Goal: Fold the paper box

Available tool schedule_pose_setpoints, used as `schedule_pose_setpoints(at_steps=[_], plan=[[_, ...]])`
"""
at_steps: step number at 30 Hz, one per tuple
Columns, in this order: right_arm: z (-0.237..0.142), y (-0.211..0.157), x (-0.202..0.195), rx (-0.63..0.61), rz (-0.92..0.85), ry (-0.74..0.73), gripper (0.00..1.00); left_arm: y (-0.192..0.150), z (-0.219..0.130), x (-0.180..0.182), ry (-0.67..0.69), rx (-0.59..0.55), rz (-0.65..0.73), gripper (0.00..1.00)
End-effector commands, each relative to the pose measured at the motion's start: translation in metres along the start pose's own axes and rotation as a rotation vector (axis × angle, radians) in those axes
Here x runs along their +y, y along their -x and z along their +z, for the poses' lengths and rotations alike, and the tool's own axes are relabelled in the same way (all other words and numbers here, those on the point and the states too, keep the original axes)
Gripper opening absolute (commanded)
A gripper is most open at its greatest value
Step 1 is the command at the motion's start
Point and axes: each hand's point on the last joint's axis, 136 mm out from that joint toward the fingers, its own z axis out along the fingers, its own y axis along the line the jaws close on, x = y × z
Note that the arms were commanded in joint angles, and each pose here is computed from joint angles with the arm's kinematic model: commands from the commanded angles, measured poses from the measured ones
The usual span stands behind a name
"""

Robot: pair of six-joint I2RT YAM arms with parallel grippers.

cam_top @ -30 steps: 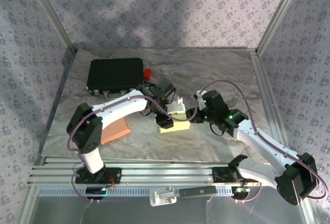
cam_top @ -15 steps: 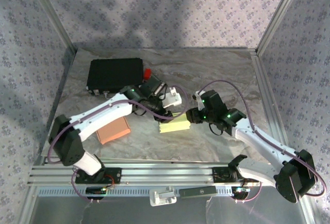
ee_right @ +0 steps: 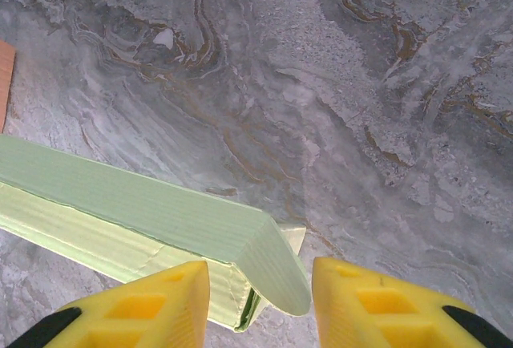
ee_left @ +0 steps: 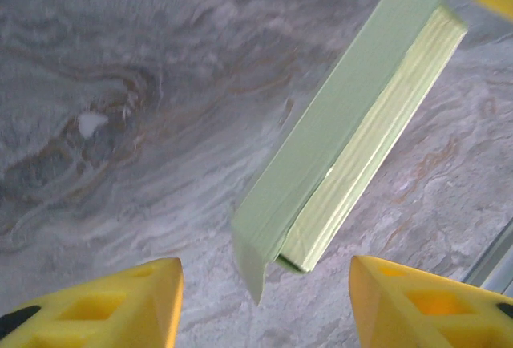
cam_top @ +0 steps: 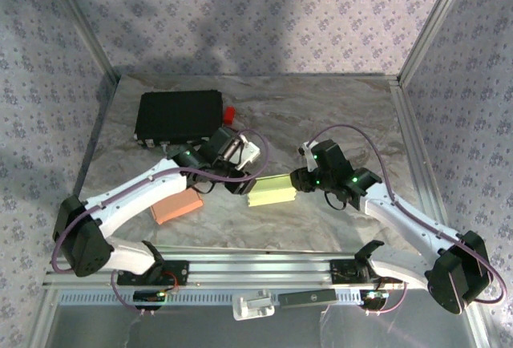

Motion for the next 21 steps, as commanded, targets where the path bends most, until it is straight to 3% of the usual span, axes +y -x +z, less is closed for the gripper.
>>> schedule_pose_setpoints(at_steps=[1,4,12,21], plan=[[-0.004,0.010,0.003,-0.019,-0.017,-0.003,0.39,-0.006,0.002,0.009,0.048,0.015,-0.065,0.53],[-0.005,0.010,0.002,-0.018,-0.015,-0.008,0.38,-0.007,0.008,0.008,0.049,0.030,-0.067,0.45],[-0.005,0.009,0.000,-0.006,-0.019,-0.021,0.35,-0.014,0.020,0.009,0.090,0.066,-0.037,0.43],[-0.004,0.005,-0.004,0.007,-0.019,-0.042,0.30,-0.016,0.024,0.006,0.087,0.078,-0.063,0.33]])
